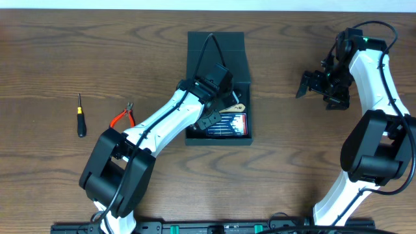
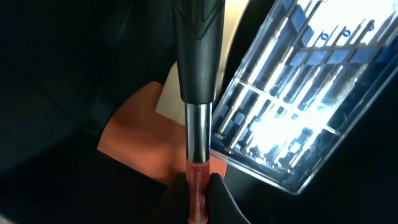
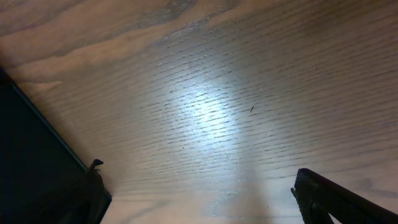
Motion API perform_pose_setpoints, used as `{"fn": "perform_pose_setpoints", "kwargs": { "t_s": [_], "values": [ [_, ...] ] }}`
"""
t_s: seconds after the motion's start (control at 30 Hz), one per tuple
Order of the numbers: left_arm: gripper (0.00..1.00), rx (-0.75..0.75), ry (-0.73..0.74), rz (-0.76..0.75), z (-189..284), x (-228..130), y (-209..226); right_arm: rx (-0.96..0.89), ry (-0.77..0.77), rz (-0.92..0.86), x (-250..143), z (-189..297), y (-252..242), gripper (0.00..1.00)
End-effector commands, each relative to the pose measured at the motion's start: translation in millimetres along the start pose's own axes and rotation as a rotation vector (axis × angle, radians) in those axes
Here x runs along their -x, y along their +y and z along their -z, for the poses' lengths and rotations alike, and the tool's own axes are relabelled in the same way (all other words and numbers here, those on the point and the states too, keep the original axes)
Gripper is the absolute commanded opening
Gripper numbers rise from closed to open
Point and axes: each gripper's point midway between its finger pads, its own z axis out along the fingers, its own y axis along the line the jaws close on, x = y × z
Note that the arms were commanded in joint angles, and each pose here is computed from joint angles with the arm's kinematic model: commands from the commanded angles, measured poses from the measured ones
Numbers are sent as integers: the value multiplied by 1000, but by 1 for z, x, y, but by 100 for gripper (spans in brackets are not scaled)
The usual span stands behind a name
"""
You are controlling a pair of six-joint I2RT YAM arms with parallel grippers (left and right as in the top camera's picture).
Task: Pack container
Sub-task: 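Carry the hammer into the black box and release it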
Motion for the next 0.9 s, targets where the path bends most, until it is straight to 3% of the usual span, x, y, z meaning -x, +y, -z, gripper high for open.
{"fn": "perform_pose_setpoints", "kwargs": {
  "t_s": [0.0, 0.87],
  "values": [
    [6, 12, -36, 3, 5, 7, 4, 10, 7, -2, -2, 0, 4, 99],
    [6, 36, -64, -224, -8, 19, 8, 12, -6, 0, 1, 0, 4, 99]
  ]
}}
